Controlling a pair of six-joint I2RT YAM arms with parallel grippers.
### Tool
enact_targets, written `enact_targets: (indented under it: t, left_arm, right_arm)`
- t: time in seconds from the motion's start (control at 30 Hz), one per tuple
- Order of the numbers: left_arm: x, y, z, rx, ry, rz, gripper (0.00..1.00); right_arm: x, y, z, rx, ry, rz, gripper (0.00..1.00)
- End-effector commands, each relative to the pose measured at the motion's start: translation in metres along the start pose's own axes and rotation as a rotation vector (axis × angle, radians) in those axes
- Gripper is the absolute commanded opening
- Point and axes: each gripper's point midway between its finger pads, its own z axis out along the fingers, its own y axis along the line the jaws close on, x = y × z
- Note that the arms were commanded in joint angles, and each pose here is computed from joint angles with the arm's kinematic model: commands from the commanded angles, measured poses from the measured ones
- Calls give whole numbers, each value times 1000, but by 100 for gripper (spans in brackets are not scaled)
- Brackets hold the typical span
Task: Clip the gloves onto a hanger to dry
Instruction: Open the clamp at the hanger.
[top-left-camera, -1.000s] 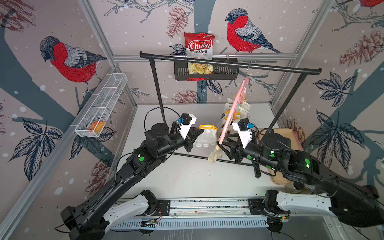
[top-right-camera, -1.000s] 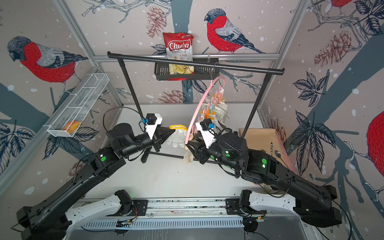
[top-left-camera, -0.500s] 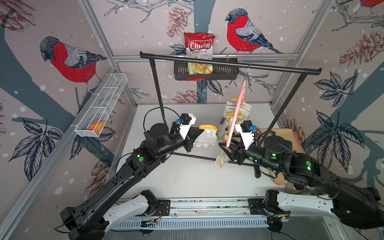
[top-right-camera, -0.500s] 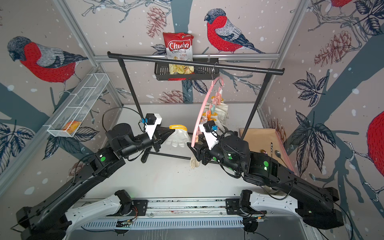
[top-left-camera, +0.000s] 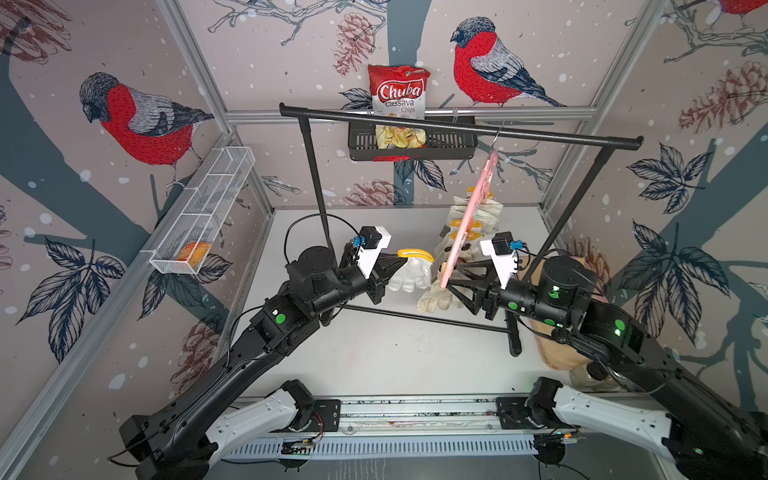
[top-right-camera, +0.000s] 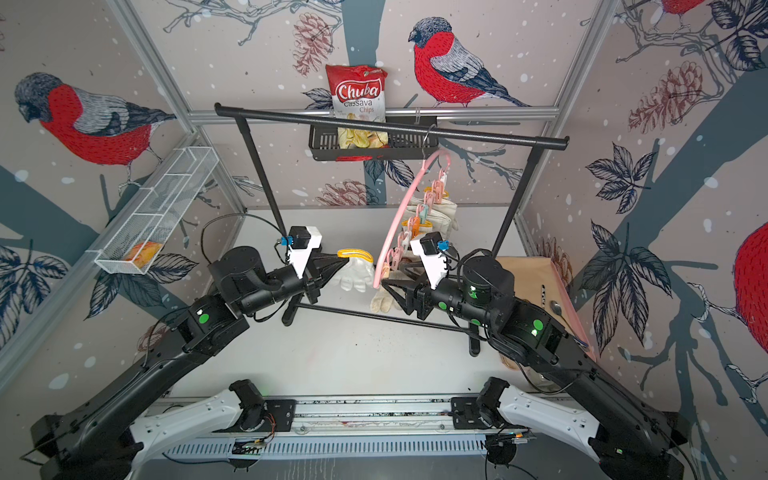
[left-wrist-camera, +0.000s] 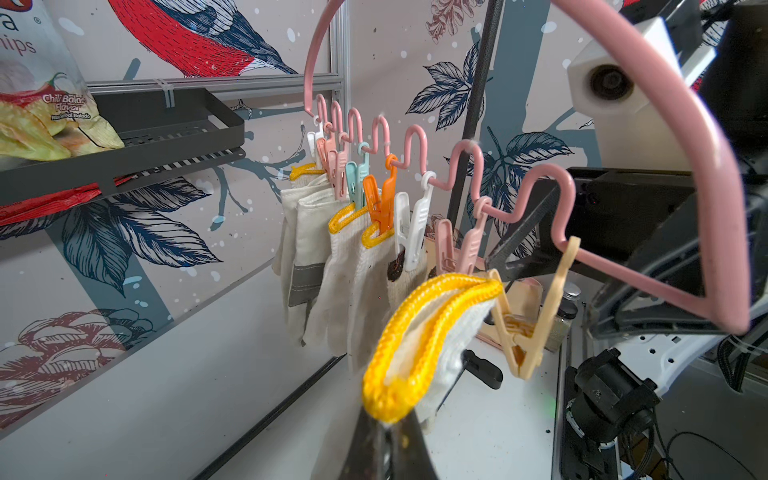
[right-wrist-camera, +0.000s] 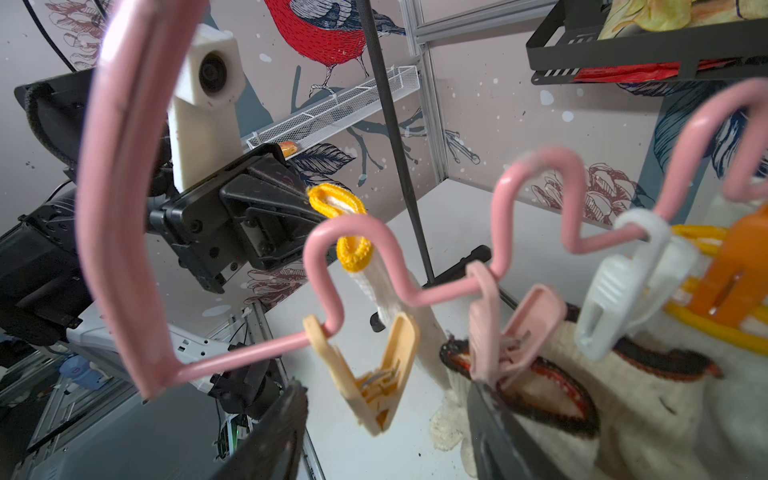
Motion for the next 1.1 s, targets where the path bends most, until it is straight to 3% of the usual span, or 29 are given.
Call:
enact_targets:
  t: [0.0, 1.07]
  left_arm:
    - [-6, -1, -2, 2, -16, 7, 0]
    - [-3, 0, 2, 3, -10, 10, 0]
  right_arm:
    - [-8, 14, 0, -100, -28, -15, 63]
    - [-20, 18, 20, -136, -51, 10, 62]
